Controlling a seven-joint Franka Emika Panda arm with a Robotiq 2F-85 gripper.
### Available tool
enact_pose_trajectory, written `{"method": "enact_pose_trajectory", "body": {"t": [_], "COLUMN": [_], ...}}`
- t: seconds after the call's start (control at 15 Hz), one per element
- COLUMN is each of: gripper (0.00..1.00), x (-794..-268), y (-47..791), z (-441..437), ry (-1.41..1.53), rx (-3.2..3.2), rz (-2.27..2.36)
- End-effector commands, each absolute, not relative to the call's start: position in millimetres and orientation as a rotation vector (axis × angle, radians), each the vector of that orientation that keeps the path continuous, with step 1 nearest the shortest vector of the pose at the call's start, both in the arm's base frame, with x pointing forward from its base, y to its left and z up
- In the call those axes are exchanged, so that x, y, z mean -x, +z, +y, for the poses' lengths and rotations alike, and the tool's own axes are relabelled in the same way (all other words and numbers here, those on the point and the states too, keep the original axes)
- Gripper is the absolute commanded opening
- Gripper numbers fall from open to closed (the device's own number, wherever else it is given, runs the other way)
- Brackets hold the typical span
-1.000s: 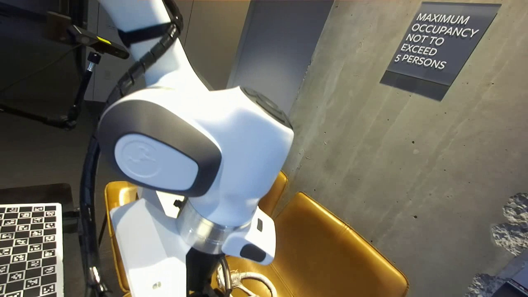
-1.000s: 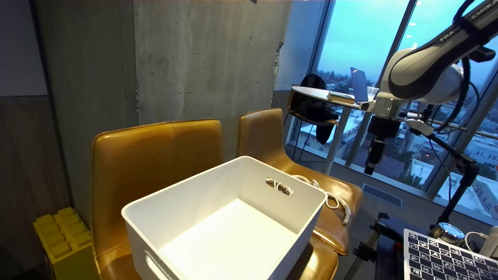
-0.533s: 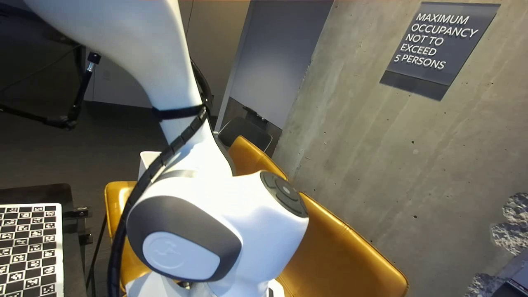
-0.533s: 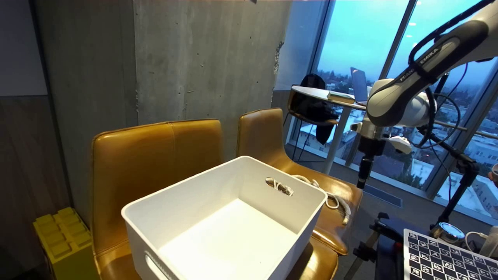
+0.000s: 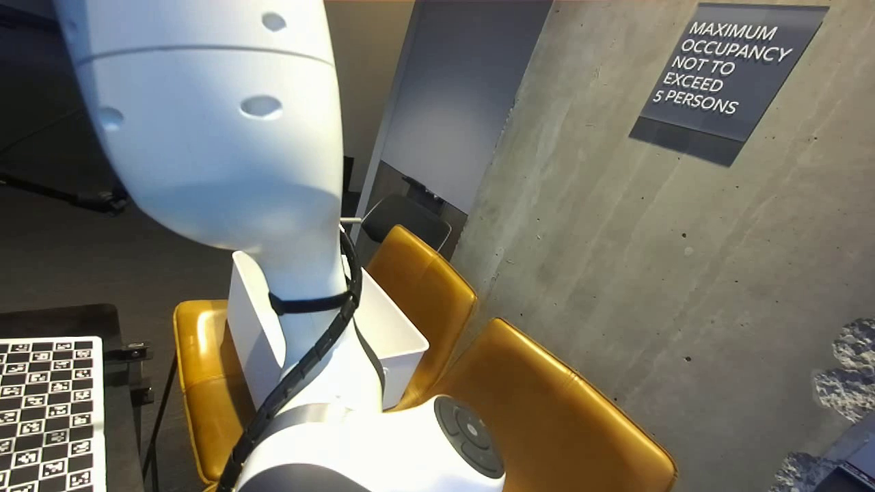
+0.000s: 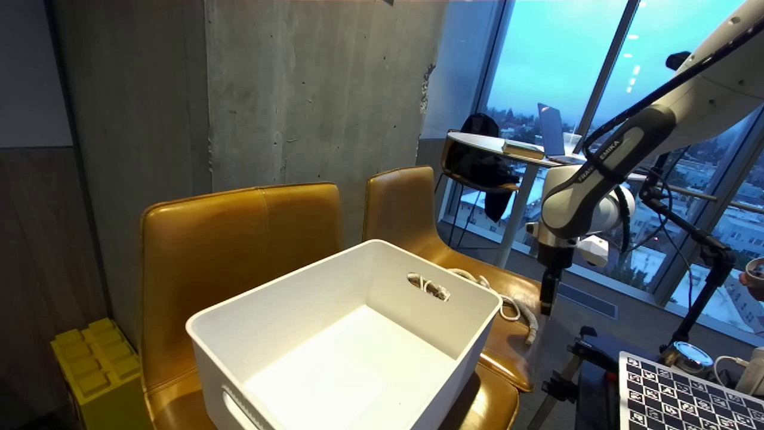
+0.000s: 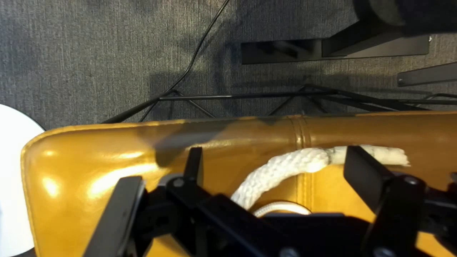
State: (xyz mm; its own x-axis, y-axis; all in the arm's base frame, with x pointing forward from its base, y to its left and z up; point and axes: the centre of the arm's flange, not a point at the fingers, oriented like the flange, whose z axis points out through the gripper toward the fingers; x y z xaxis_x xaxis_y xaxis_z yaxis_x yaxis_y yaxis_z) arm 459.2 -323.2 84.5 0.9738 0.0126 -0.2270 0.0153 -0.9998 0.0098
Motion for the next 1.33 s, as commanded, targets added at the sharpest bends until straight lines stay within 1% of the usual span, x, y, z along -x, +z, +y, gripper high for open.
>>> {"method": "enact_pose_trajectory", "body": {"t": [0.0, 0.27, 0.33, 0.4, 0.47, 0.53, 0.6, 1.0, 1.13, 1.2, 1.27], "gripper": [1.0, 1.0, 0.98, 0.94, 0.82, 0.68, 0.59, 0.19, 0.04, 0.0, 0.0], "x": [-489, -500, -500, -500, -500, -499, -499, -500, -503, -506, -508], "y": [62, 40, 34, 29, 23, 18, 14, 17, 27, 37, 44], "z": [-334, -326, -324, -322, -321, -321, -323, -322, -317, -315, -314], "ry": [-0.333, -0.335, -0.342, -0.352, -0.363, -0.371, -0.376, -0.402, -0.399, -0.389, -0.38], "rx": [-3.095, -3.094, -3.092, -3.091, -3.088, -3.083, -3.076, -3.093, -3.101, -3.104, -3.106], "rz": [0.025, 0.026, 0.026, 0.023, 0.02, 0.02, 0.016, -0.013, -0.013, -0.017, -0.021]}}
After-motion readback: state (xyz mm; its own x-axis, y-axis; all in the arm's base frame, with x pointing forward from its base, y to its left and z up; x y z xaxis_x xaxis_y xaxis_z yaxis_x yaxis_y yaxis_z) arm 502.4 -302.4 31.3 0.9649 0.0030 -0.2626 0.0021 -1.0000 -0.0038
